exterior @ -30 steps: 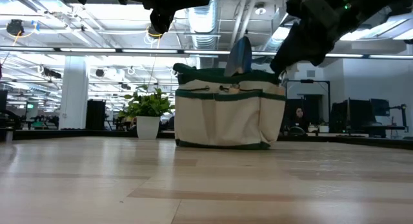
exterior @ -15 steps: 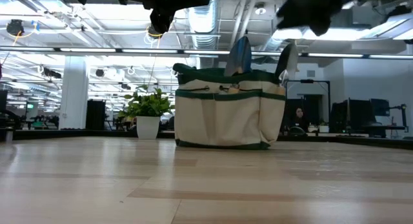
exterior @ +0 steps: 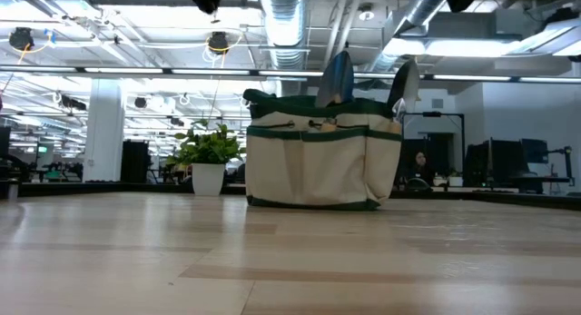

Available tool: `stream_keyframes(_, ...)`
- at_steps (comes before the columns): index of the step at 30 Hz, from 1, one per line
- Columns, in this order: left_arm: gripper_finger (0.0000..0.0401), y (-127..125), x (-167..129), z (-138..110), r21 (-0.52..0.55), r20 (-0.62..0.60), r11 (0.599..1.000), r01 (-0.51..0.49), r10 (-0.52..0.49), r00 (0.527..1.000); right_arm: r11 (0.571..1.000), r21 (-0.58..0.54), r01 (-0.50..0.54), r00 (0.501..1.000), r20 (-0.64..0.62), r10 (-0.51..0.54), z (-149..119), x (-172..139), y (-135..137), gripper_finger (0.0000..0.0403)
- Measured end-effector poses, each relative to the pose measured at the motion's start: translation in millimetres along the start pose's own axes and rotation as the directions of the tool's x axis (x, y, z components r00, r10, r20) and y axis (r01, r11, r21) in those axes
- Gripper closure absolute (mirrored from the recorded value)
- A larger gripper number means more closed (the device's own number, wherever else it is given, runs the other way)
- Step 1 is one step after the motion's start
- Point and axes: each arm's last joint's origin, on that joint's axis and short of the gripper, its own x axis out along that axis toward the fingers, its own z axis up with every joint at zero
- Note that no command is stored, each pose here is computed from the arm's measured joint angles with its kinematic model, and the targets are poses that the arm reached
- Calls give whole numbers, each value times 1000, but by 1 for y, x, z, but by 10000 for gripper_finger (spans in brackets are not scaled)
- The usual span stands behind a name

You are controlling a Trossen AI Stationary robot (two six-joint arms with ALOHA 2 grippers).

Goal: Pick & Place Garden tools in Gardening bag
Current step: Return to home position

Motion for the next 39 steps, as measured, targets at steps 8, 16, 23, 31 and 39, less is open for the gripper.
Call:
stream_keyframes(8, 395, -3, -26, 18, 66, 53, 998, -13, 9, 999, 991, -81, -108, 994, -3, 108, 1, -3, 3, 400)
stream_keyframes(16, 400, 22, -21, 17, 57, 53, 998, -20, 17, 998, 979, -155, -130, 990, 38, 137, 6, -24, -10, 402)
stream_keyframes(23, 400, 64, -22, 22, 13, 101, 998, -64, 62, 993, 978, -179, -111, 988, 82, 128, 7, -57, -29, 402)
stream_keyframes(31, 400, 79, -77, 49, 8, 212, 990, -142, 137, 968, 988, -150, -48, 992, 110, 65, 2, -82, -48, 403)
stream_keyframes(39, 399, 67, -136, 52, -50, 193, 991, -126, 134, 972, 989, -133, -60, 974, 208, 87, 1, -109, -56, 403)
